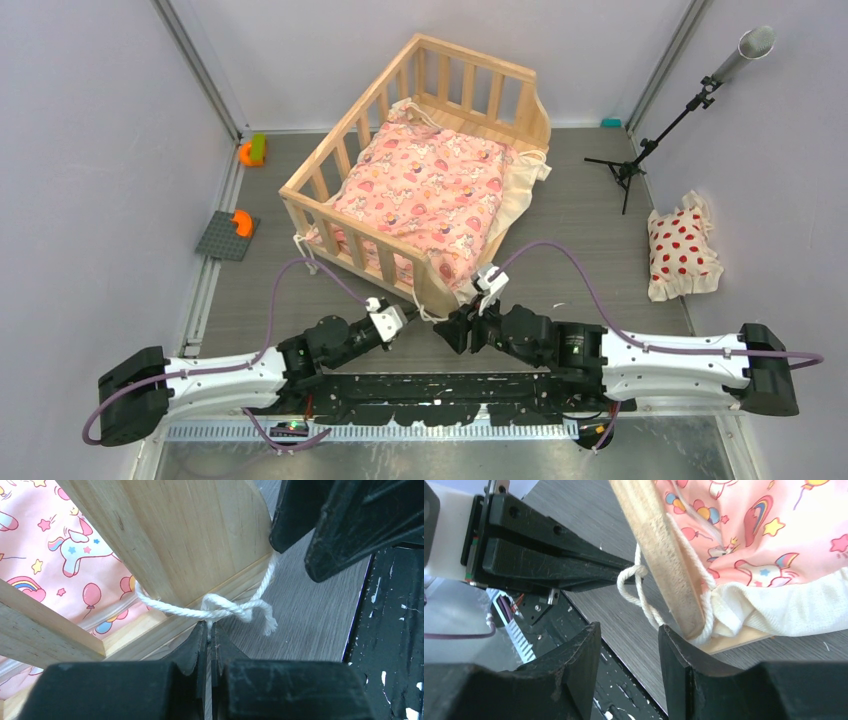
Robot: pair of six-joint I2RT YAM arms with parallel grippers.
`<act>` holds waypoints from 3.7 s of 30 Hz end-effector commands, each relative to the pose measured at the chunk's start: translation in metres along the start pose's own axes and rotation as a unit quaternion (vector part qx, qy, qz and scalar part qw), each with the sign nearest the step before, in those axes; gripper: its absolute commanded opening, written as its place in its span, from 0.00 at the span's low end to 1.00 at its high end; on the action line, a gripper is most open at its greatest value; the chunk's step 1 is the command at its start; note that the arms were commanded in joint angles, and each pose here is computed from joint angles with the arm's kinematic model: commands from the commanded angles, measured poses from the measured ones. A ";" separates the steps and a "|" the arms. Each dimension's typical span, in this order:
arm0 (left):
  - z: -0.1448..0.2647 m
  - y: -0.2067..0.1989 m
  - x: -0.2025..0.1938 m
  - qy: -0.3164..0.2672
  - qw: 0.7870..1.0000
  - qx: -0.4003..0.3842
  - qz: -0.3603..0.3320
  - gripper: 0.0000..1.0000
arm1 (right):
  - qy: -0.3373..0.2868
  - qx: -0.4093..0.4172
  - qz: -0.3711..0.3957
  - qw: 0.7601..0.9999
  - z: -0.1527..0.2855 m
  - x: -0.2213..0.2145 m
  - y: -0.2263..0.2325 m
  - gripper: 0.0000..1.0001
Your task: Set up the pet bed
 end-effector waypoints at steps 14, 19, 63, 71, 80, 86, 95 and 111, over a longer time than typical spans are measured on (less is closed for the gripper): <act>-0.006 0.008 0.023 -0.029 1.000 0.009 -0.001 0.00 | -0.050 0.016 0.030 0.998 -0.019 -0.038 -0.027 0.57; -0.006 0.009 0.024 -0.030 1.000 0.008 0.000 0.00 | -0.073 0.003 0.039 0.997 -0.030 -0.043 -0.030 0.59; 0.029 0.021 0.012 0.079 0.994 0.063 0.028 0.00 | -0.042 -0.216 -0.050 0.974 0.005 -0.050 -0.050 0.01; 0.036 0.035 0.013 0.091 0.983 0.152 0.049 0.00 | -0.037 -0.270 -0.076 0.959 0.017 -0.039 -0.049 0.01; 0.059 0.057 0.020 0.068 0.952 0.284 0.095 0.00 | -0.033 -0.265 -0.083 0.960 0.023 -0.032 -0.045 0.01; 0.066 0.059 0.017 0.062 0.944 0.306 0.109 0.00 | -0.061 -0.294 -0.104 0.948 0.036 -0.024 -0.054 0.01; 0.059 0.055 0.017 0.069 0.951 0.282 0.103 0.00 | -0.061 -0.285 -0.111 0.950 0.039 -0.023 -0.054 0.11; 0.062 0.055 0.054 0.158 0.946 0.229 0.166 0.89 | -0.106 -0.268 -0.018 0.957 0.075 0.061 -0.022 0.53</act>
Point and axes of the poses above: each gripper's point midway between its finger pads, its own z axis back along the fingers, its own y axis along the line the jaws close on, x = y × z, the point moved 9 cm from there along z, back along the fingers, and after that the axes turned 9 degrees about -z, right-handed, at the moved point
